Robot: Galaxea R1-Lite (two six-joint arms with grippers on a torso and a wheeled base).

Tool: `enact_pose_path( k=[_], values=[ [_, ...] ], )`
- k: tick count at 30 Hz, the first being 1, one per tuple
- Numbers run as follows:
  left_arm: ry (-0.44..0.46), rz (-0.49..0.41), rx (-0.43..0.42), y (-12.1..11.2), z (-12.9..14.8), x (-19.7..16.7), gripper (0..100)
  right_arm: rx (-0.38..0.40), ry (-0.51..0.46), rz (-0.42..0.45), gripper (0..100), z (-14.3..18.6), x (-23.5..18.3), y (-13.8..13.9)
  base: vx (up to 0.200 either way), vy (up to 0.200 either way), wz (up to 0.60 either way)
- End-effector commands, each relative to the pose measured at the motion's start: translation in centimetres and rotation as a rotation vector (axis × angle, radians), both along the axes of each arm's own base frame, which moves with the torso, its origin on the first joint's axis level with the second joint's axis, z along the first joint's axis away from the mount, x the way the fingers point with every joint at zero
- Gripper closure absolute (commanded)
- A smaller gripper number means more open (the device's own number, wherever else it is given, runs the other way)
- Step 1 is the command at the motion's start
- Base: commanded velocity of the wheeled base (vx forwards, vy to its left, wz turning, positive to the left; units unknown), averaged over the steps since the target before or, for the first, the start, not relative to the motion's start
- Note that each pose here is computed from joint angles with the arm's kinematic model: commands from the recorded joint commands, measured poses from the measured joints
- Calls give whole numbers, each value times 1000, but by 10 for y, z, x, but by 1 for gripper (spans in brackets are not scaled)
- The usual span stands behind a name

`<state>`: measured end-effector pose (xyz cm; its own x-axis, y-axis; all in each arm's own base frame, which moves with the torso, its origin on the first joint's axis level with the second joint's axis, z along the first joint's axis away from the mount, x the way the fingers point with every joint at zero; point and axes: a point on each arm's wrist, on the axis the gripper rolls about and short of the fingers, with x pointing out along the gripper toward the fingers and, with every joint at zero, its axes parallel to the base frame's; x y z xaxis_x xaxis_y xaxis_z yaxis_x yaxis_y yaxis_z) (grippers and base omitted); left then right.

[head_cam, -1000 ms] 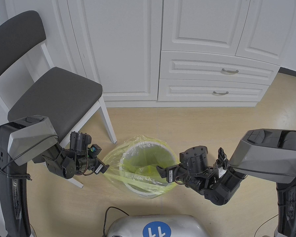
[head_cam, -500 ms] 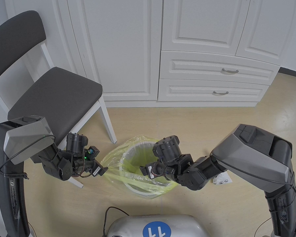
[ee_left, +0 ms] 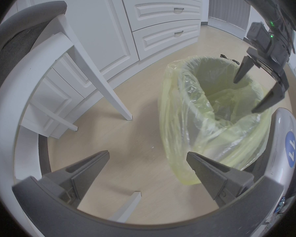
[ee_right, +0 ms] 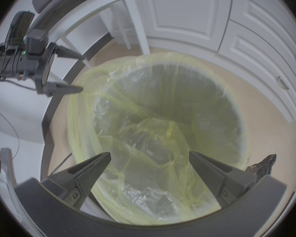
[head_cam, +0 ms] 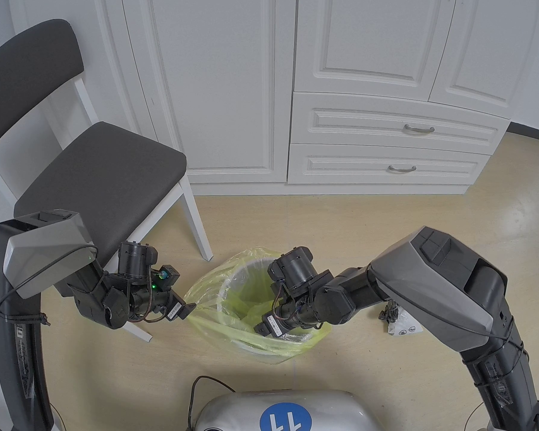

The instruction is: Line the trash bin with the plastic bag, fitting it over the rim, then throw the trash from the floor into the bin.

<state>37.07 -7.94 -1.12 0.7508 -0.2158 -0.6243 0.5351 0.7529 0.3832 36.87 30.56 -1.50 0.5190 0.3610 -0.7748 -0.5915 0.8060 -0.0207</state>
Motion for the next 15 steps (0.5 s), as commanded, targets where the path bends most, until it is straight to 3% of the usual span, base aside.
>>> enact_pose_path(
  k=[1, 6, 15],
  values=[
    [-2, -3, 1, 0, 0, -1, 0, 20, 84, 101, 0, 21, 4, -9, 0, 0, 0],
    [-4, -3, 1, 0, 1, -2, 0, -13, 198, 235, 0, 32, -3, -27, 0, 0, 0],
    [-26, -5, -7, -2, 2, 1, 0, -29, 205, 233, 0, 29, -3, -28, 0, 0, 0]
  ],
)
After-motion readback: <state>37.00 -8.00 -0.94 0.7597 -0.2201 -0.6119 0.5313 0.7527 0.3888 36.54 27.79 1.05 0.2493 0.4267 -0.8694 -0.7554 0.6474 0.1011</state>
